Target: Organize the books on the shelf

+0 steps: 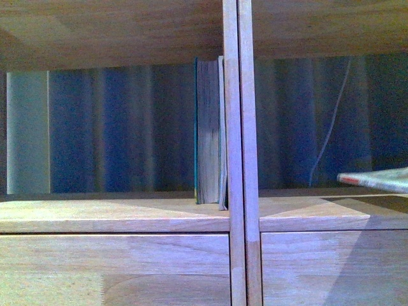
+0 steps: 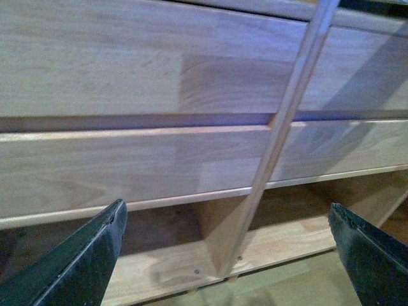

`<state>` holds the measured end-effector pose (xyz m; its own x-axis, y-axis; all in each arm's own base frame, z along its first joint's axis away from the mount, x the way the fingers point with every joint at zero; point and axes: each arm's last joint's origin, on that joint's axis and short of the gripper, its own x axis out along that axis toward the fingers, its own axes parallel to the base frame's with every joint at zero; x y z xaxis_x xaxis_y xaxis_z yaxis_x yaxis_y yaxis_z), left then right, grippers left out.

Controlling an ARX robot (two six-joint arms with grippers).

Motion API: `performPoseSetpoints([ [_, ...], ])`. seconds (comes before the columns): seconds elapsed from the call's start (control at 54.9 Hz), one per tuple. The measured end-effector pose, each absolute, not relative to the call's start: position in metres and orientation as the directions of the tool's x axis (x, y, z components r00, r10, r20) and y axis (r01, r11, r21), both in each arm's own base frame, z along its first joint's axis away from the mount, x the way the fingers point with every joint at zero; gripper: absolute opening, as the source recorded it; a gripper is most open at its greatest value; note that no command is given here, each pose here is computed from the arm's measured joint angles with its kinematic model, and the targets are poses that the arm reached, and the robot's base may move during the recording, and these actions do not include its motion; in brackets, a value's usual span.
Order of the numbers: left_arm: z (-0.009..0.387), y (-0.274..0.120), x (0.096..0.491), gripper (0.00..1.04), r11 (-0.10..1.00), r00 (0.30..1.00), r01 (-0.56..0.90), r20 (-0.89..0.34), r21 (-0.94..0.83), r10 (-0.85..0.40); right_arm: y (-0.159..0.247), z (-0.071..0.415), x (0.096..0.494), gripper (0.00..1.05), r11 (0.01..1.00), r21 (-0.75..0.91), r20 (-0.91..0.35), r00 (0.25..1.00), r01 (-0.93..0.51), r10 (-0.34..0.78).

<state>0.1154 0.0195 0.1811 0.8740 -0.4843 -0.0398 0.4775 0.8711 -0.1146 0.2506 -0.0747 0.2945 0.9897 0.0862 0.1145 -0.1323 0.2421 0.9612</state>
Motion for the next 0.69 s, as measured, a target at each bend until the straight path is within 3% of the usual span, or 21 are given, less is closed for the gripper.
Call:
performPoseSetpoints([
  [0.164,0.21,0.043,0.145,0.97,0.904,0.91,0.414,0.021,-0.107,-0.415,-0.087,0.329,0.22,0.07,0.369,0.875,0.295,0.949,-0.314,0.108],
  [0.292,0.232,0.055,0.183,0.97,0.901,0.919,0.392,0.027,-0.186,-0.394,-0.087,0.353,0.203,0.07,0.469,0.762,0.403,0.894,-0.446,0.195],
  [0.547,0.278,0.057,0.266,0.97,0.909,0.949,0.314,0.077,-0.275,-0.304,-0.08,0.372,0.192,0.07,0.528,0.65,0.486,0.833,-0.546,0.264],
  [0.693,0.295,0.037,0.306,0.97,0.791,0.897,0.415,0.058,-0.45,-0.438,-0.065,0.375,0.185,0.07,0.541,0.593,0.506,0.799,-0.596,0.326],
])
